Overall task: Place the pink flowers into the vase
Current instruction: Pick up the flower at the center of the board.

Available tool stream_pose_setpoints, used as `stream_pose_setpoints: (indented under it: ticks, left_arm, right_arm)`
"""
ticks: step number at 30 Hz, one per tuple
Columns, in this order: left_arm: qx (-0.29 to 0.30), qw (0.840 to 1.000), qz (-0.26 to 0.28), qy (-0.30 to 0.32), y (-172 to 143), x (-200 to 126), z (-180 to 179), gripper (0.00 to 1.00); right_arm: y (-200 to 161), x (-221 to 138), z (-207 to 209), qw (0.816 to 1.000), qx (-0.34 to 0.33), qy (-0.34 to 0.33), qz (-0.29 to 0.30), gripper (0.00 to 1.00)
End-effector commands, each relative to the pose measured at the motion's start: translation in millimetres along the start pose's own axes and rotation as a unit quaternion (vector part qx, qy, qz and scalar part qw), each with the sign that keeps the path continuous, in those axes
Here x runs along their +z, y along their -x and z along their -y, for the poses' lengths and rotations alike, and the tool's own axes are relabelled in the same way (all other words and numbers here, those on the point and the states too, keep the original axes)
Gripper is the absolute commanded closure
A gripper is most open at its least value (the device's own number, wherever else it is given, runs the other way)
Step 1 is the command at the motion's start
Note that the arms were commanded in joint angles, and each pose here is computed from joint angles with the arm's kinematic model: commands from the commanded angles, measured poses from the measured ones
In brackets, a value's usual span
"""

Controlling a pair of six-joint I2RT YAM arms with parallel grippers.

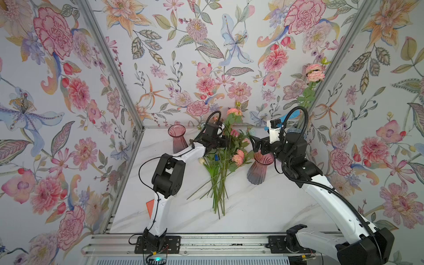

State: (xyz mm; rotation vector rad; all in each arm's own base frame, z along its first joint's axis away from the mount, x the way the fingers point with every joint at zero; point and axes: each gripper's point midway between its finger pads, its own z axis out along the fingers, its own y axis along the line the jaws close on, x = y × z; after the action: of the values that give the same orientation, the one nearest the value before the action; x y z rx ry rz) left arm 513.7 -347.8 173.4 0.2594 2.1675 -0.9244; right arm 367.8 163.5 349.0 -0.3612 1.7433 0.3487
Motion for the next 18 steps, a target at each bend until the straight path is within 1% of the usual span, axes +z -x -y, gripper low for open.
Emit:
stream_pose_setpoints:
  ticks: [1, 5, 8, 12, 15, 18]
  left_arm:
    - [0.066, 0.988, 0.126, -0.057, 88, -55, 51, 1.00]
    - [0.096, 0.975, 0.163, -0.117, 102, -78, 83, 1.00]
    - [0.110, 0.965, 0.184, -0.153, 97, -92, 101, 1.00]
    - [0.131, 0.953, 0.207, -0.176, 86, -107, 119, 1.00]
    - [0.149, 0.948, 0.210, -0.188, 76, -113, 133, 1.00]
    - [0.161, 0.942, 0.219, -0.198, 74, -120, 145, 1.00]
  right_arm:
    - [12, 1, -3, 1.000, 0.015, 0.006, 0.002, 0.01]
    - [16, 8, -7, 0.999, 0.031, 0.018, -0.002, 0.01]
    - [23, 13, -13, 0.998, 0.050, 0.033, 0.001, 0.01]
    - [38, 21, -25, 0.994, 0.078, 0.069, 0.010, 0.01]
    - [51, 25, -33, 0.991, 0.097, 0.093, 0.025, 0.00]
    - [62, 32, -40, 0.989, 0.100, 0.105, 0.032, 0.06]
